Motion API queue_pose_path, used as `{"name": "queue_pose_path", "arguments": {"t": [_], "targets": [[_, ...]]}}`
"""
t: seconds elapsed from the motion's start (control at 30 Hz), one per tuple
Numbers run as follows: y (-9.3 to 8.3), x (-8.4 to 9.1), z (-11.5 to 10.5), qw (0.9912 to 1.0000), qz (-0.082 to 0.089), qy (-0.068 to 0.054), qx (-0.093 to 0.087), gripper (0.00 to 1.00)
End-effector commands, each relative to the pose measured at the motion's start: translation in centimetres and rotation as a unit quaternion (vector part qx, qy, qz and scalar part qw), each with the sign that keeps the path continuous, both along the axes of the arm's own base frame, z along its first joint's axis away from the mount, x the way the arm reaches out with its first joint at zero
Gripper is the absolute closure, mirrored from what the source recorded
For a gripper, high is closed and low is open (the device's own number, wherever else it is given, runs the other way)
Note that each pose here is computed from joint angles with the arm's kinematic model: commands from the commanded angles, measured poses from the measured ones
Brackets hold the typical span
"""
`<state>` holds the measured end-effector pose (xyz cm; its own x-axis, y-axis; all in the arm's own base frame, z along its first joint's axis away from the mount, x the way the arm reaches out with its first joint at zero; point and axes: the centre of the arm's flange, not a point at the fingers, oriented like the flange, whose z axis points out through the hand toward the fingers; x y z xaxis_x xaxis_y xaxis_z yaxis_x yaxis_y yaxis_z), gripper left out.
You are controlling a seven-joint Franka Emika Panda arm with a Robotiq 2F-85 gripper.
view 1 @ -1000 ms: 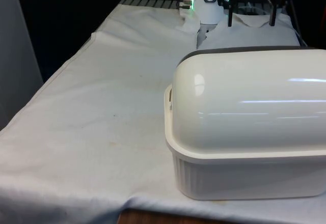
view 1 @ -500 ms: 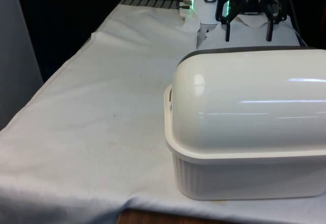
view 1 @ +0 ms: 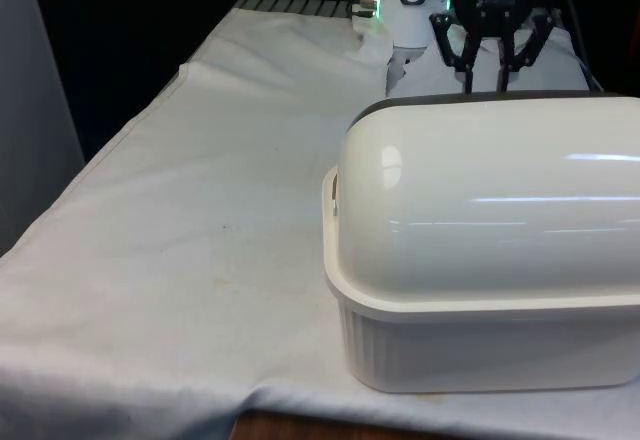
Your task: Open the lid, then close it.
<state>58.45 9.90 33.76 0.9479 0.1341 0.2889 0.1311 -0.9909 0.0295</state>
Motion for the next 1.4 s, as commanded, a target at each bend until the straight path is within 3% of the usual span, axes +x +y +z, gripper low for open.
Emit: {"name": "queue_pose_path", "arguments": {"t": [0.0,0.03,0.23,0.27,0.3,0.57,0.6,0.63,0.83,0.87,0.9,0.97,1.37], "targets": [[-0.2,0.0,0.0,0.99996,-0.003,-0.007,-0.004,0.57],[-0.2,0.0,-0.1,0.99996,-0.003,-0.007,-0.004,0.67],[-0.2,0.1,-0.6,0.99993,-0.001,-0.011,-0.004,0.98],[0.0,0.0,-0.3,1.0,0.001,-0.003,0.0,1.0],[-0.2,0.2,-1.0,0.99988,-0.001,-0.015,-0.003,1.0],[-0.2,0.5,-2.8,0.9995,0.002,-0.031,-0.002,1.0],[0.0,0.5,-2.9,0.99964,0.004,-0.027,0.001,1.0],[-0.2,0.5,-3.2,0.99938,0.004,-0.035,-0.003,1.0],[-0.3,0.9,-4.4,0.99893,0.007,-0.046,-0.003,1.0],[-0.1,0.8,-4.4,0.99918,0.008,-0.04,0.0,1.0],[-0.4,1.0,-4.6,0.99886,0.006,-0.047,-0.003,1.0],[-0.5,1.2,-5.1,0.99872,0.007,-0.05,-0.005,1.0],[-1.1,2.0,-4.3,0.99874,0.01,-0.048,-0.01,1.0]]}}
